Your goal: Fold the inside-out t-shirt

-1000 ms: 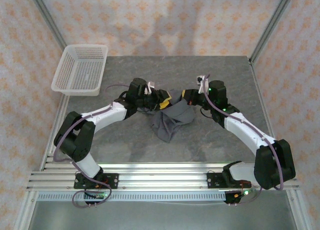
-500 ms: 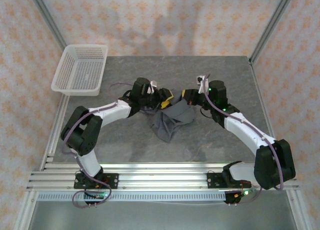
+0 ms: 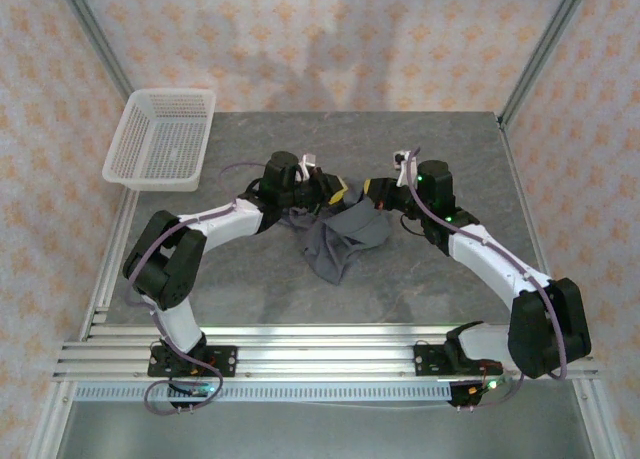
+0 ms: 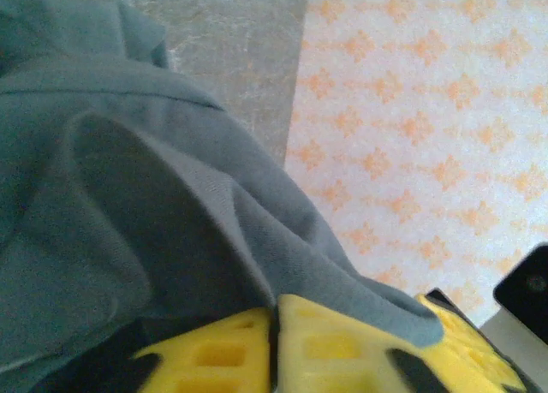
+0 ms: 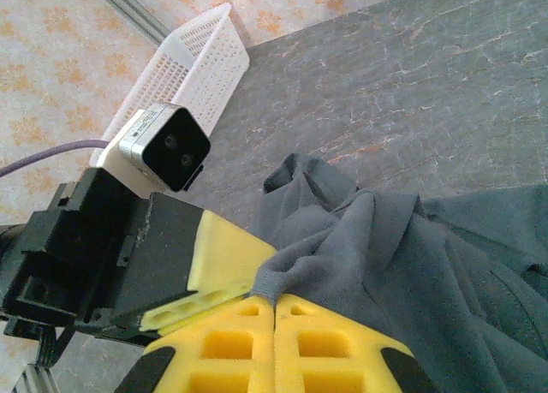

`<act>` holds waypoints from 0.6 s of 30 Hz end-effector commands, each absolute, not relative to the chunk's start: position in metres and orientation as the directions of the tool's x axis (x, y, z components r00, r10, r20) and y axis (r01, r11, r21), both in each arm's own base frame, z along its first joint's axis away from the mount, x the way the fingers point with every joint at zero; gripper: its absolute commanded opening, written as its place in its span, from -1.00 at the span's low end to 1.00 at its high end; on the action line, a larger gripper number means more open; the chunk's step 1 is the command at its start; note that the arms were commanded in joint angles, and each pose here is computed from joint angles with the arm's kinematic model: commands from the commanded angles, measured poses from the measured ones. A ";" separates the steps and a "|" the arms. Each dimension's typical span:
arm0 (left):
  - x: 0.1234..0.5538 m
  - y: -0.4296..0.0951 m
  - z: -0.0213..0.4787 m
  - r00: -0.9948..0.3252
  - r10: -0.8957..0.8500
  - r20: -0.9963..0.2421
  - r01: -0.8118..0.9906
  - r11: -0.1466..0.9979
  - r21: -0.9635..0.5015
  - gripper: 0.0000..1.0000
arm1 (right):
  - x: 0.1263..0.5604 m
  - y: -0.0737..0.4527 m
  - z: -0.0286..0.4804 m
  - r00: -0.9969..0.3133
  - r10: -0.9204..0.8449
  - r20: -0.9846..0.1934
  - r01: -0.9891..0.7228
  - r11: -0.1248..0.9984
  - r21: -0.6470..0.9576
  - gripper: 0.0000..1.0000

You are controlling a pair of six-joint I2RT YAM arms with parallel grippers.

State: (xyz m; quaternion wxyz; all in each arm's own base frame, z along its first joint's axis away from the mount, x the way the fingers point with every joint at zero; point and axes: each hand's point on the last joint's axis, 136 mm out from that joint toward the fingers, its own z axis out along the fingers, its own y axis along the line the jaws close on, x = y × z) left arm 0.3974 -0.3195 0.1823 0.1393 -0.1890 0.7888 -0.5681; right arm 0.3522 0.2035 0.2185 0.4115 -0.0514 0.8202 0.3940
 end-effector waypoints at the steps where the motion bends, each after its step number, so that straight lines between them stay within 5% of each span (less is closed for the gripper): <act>1: 0.398 -0.325 0.244 -0.896 -0.433 -0.095 0.005 0.203 -0.979 -1.00 | 0.356 0.201 0.229 -0.623 0.261 -0.737 -0.419 0.685 0.597 -1.00; 7: 0.396 -0.323 0.295 -0.886 -0.438 -0.149 0.076 0.178 -0.981 -1.00 | 0.359 0.185 0.180 -0.693 0.271 -0.668 -0.341 0.694 0.634 -1.00; 11: 0.395 -0.323 0.306 -0.883 -0.441 -0.160 0.086 0.181 -0.980 -1.00 | 0.356 0.178 0.183 -0.685 0.256 -0.682 -0.329 0.726 0.604 -0.50; 18: 0.399 -0.330 0.298 -0.890 -0.418 -0.181 0.084 0.240 -0.967 -1.00 | 0.320 0.176 0.275 -0.307 0.171 -0.936 -0.449 0.841 0.301 -0.30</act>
